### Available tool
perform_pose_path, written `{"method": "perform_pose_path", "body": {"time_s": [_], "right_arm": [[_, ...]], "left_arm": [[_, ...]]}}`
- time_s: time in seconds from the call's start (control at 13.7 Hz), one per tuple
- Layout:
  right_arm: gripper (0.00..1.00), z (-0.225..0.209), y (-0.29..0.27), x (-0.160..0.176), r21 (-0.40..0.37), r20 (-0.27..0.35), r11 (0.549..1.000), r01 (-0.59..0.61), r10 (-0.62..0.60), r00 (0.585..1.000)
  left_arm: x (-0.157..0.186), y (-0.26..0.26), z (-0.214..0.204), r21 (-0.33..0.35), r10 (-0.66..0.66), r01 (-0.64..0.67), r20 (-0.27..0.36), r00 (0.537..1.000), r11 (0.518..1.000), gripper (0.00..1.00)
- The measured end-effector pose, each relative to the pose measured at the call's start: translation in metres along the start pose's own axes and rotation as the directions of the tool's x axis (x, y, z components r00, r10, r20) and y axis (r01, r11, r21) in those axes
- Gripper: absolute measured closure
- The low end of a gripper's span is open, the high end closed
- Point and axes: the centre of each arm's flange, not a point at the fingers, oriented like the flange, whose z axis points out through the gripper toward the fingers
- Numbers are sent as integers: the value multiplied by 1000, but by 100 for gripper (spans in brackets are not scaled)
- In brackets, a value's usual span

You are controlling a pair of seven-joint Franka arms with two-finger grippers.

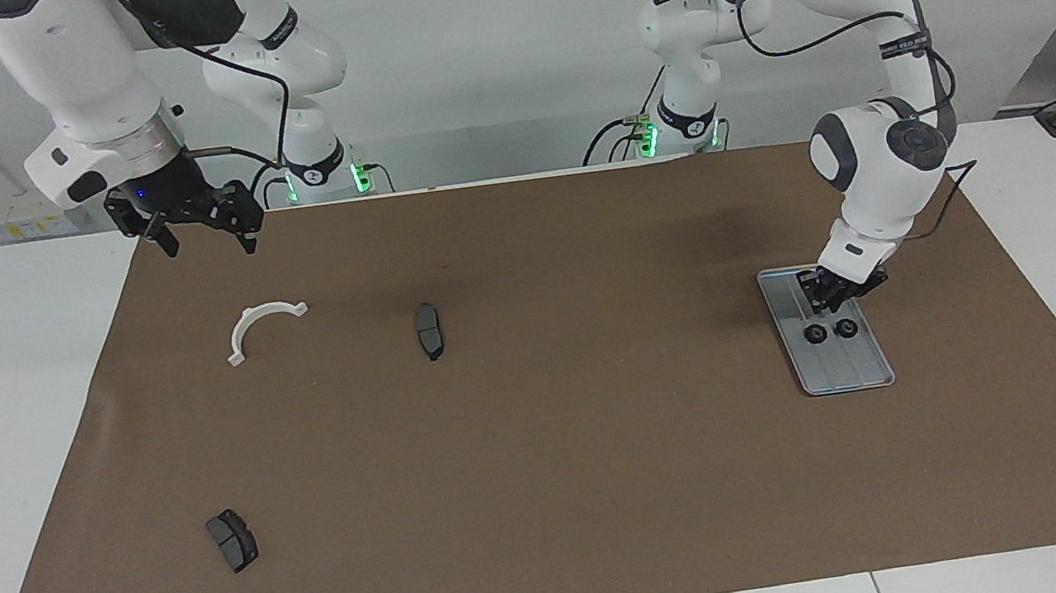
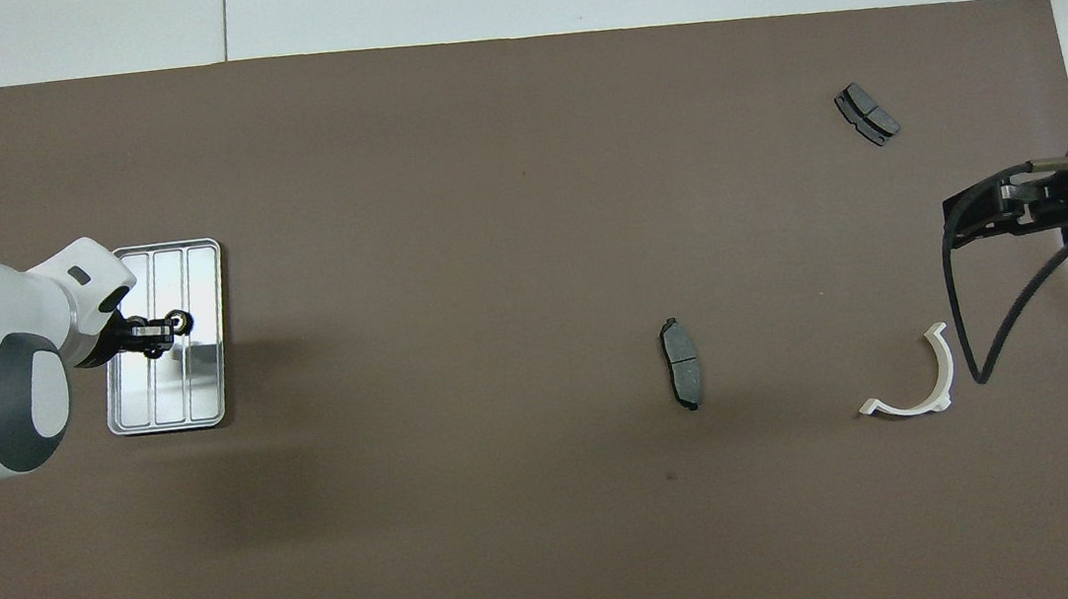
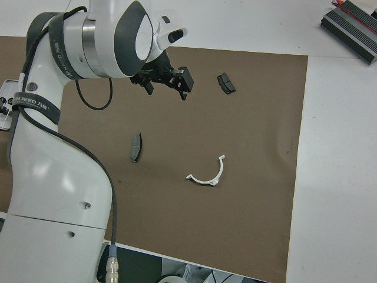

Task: Place bearing gear from tray to pile
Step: 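Carry the gear to mid-table with the left gripper while the right gripper approaches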

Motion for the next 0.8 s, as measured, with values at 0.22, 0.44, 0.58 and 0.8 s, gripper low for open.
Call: {"method": "perform_pose_path", "body": {"time_s": [0.22, 0.44, 0.58, 0.8], "right_arm": [[0, 0, 0, 0, 0, 0, 1000, 0, 0, 1000], [0, 0, 0, 0, 0, 0, 1000, -1, 1, 1000], [0, 0, 0, 0, 0, -1, 1000, -1, 1, 1000], [0, 1, -1, 4, 4, -27, 1000, -1, 1, 1000]], "left_arm": [[5, 100, -16, -7, -119, 119, -11, 993, 993, 75], [-20, 221, -21, -21, -219, 218, -17, 976, 976, 75], [-34, 277, -30, -38, -243, 242, -30, 969, 969, 75], [-53, 333, -25, -51, -222, 221, -36, 974, 974, 75]]}}
